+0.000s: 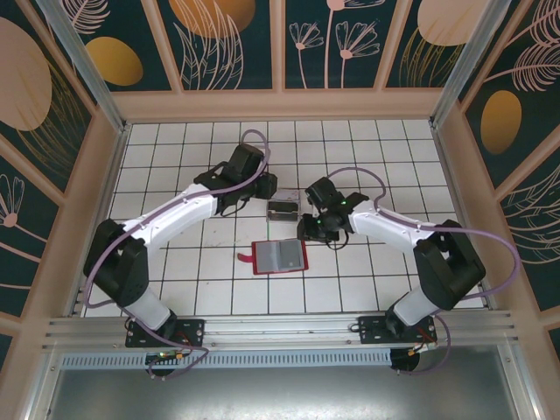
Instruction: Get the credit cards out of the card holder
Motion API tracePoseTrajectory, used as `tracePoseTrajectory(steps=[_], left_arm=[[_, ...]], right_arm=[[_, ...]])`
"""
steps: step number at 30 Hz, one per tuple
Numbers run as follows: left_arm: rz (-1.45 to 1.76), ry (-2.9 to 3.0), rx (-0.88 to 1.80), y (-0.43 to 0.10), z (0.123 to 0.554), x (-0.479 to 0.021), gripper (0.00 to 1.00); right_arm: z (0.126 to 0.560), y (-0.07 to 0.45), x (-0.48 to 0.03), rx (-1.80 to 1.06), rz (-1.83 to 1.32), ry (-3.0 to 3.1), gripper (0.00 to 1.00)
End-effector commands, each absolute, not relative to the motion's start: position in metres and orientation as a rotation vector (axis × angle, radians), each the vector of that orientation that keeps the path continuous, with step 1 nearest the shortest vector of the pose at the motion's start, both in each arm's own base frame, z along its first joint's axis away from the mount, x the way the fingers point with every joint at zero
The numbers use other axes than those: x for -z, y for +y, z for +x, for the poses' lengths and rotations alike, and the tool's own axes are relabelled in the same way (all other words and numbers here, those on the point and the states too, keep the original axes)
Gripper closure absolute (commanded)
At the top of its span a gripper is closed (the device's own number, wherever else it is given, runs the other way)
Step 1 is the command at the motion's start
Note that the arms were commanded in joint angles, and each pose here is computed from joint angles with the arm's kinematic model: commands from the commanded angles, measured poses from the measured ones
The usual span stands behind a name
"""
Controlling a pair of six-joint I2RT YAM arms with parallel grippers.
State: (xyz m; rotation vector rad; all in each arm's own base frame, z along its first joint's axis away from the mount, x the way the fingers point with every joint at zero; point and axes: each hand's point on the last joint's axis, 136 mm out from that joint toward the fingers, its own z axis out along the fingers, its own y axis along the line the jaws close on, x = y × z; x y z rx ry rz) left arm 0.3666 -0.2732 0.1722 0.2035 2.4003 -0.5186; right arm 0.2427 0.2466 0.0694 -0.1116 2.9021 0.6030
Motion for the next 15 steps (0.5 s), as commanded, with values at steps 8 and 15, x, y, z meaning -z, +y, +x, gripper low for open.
tracePoseTrajectory(steps=[8, 15], left_arm=[[0.067, 2.644, 0.606, -0.295, 0.310, -0.130, 0.68], [0.056, 2.644, 1.090, -0.354, 0.266, -0.128, 0.69]], right_arm=[[0.257, 0.241, -0.074, -0.625, -0.058, 2.864, 0.65], [0.266, 0.207, -0.079, -0.603, 0.021, 2.832, 0.65]])
